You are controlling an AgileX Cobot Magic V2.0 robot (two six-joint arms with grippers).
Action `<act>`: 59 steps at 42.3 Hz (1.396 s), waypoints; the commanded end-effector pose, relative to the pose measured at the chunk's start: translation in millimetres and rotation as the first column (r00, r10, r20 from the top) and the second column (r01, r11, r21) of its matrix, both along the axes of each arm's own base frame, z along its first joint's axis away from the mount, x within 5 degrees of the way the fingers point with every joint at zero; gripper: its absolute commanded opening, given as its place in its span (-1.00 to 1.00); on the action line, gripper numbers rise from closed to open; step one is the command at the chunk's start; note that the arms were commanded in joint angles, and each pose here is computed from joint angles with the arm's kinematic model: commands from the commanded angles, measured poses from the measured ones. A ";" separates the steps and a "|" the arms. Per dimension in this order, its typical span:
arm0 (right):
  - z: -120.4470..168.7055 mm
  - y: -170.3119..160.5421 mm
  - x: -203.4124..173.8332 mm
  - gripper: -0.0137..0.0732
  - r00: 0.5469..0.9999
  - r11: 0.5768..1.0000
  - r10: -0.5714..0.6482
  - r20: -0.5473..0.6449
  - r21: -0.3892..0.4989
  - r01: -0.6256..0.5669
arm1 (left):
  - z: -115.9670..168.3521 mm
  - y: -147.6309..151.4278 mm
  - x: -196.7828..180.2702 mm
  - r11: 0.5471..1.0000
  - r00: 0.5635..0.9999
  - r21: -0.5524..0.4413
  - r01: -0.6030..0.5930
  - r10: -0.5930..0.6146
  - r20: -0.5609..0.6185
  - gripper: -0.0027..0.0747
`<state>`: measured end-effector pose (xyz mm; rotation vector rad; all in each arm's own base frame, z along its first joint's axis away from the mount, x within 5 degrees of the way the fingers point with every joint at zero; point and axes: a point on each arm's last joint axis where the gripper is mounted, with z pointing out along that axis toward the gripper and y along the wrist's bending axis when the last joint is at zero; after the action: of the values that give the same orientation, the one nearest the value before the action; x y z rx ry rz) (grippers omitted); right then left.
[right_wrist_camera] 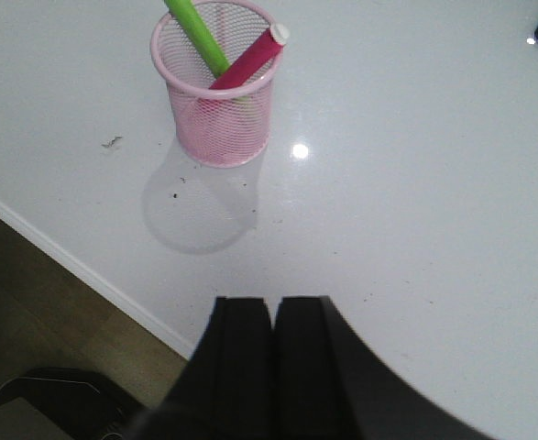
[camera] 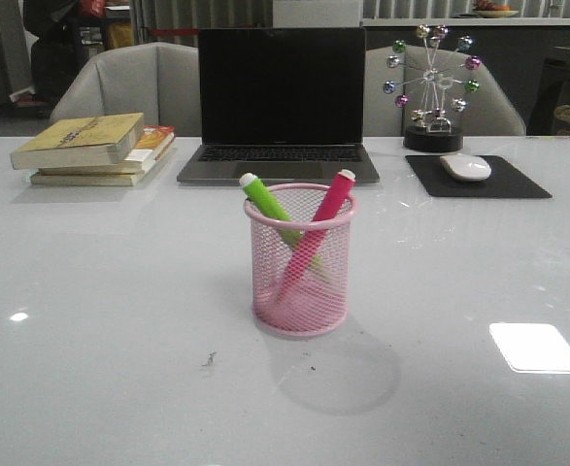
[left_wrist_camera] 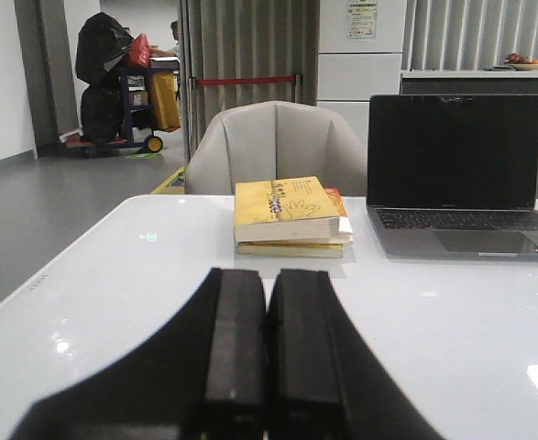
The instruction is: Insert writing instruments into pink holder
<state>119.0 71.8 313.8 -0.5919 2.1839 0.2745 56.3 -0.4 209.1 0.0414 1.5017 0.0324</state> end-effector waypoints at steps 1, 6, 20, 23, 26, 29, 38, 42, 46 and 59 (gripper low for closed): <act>13.7 0.7 2.2 -0.55 0.996 0.999 0.003 0.090 0.035 -0.007 | 7.7 0.2 -2.4 1.000 0.996 -0.009 0.000 0.001 0.088 -0.67; 13.7 0.7 2.2 -0.55 0.996 0.999 0.003 0.090 0.035 -0.007 | 7.7 -1.1 -2.4 1.000 0.996 -0.013 0.025 -0.024 0.088 -0.67; 13.7 0.7 2.2 -0.55 0.996 0.999 0.003 0.090 0.035 -0.007 | 7.7 -1.6 -2.4 0.999 0.996 -0.013 0.033 -0.031 0.088 -0.67; 13.7 0.7 2.2 -0.55 0.996 0.999 0.003 0.090 0.035 -0.007 | 7.7 -1.6 -2.4 0.999 0.996 -0.013 0.033 -0.031 0.088 -0.67; 13.7 0.7 2.2 -0.55 0.996 0.999 0.003 0.090 0.035 -0.007 | 7.7 -1.6 -2.4 0.999 0.996 -0.013 0.033 -0.031 0.088 -0.67; 13.7 0.7 2.2 -0.55 0.996 0.999 0.003 0.090 0.035 -0.007 | 7.7 -1.6 -2.4 0.999 0.996 -0.013 0.033 -0.031 0.088 -0.67; 13.7 0.7 2.2 -0.55 0.996 0.999 0.003 0.090 0.035 -0.007 | 7.7 -1.6 -2.4 0.999 0.996 -0.013 0.033 -0.031 0.088 -0.67; 14.5 -0.3 0.0 -0.55 0.995 0.999 0.005 0.097 0.041 -0.009 | 7.7 -1.6 -2.4 0.999 0.996 -0.013 0.033 -0.031 0.088 -0.67; 10.7 -7.0 -2.4 -0.55 0.994 0.999 -0.028 0.107 0.047 0.023 | 7.7 -1.6 -2.4 0.999 0.996 -0.013 0.033 -0.031 0.088 -0.67; -15.0 -52.6 -33.1 -0.55 0.848 0.941 -0.321 0.421 0.245 0.235 | 7.7 -1.6 -2.4 0.999 0.996 -0.013 0.033 -0.031 0.088 -0.67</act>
<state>92.9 27.1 292.4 -0.2712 1.9398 0.1868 56.3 -2.0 208.2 0.0625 1.5106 0.0103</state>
